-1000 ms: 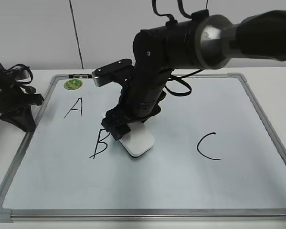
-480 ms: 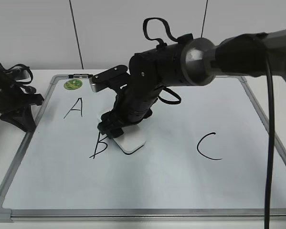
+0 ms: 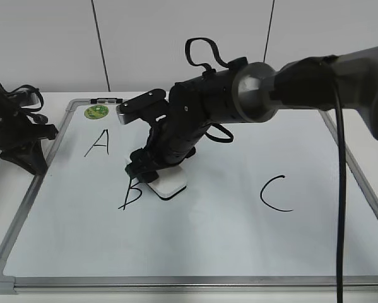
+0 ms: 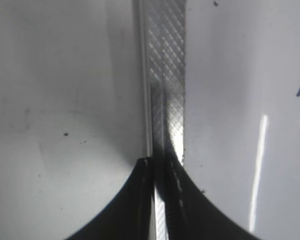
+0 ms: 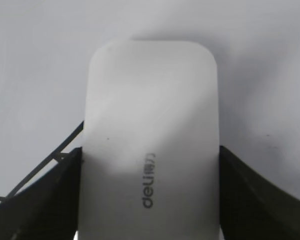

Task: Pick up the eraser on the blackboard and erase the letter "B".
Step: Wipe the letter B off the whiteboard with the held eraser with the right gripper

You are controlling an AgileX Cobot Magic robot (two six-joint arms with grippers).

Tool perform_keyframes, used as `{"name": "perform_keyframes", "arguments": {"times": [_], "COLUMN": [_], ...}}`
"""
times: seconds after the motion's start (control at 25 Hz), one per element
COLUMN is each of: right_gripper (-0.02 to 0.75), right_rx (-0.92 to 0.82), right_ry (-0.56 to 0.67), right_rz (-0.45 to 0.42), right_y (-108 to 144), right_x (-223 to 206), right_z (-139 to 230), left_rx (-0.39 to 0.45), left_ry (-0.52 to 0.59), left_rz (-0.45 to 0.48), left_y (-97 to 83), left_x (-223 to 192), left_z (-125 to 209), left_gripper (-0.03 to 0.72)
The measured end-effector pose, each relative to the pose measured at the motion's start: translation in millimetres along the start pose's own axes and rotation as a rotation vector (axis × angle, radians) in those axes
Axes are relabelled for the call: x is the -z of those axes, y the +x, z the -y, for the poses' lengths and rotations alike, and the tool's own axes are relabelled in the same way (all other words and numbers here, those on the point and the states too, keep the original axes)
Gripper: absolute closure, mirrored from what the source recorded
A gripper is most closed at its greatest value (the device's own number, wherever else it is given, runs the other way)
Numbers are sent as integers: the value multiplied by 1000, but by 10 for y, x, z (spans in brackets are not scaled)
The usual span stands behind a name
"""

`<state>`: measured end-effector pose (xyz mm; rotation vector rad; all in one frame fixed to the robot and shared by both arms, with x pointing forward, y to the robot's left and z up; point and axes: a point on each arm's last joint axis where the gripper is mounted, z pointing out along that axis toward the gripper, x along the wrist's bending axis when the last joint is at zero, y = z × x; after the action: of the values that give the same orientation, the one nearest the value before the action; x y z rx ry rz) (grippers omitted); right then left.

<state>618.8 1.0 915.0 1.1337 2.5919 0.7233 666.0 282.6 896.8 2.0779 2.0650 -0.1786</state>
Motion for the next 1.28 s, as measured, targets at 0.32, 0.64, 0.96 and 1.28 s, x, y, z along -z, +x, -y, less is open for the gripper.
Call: {"name": "perform_keyframes", "arguments": {"times": [0.32, 0.64, 0.96, 1.28], "right_gripper": [204, 204, 204, 204], "right_rx": [28, 150, 230, 239], "right_ry": [5, 12, 18, 18], "right_rz": [-1, -35, -90, -87], "right_y": [54, 462, 904, 909], "right_x": [-39, -50, -39, -39], "right_z": [6, -5, 29, 30], "left_rx": [0, 2, 2, 2], "left_ry": [1, 0, 0, 0], "left_rz": [0, 0, 0, 0], "left_y": [1, 7, 7, 7], "left_x": [-3, -1, -1, -1], "left_z": [0, 0, 0, 0], "left_gripper": [645, 645, 645, 645]}}
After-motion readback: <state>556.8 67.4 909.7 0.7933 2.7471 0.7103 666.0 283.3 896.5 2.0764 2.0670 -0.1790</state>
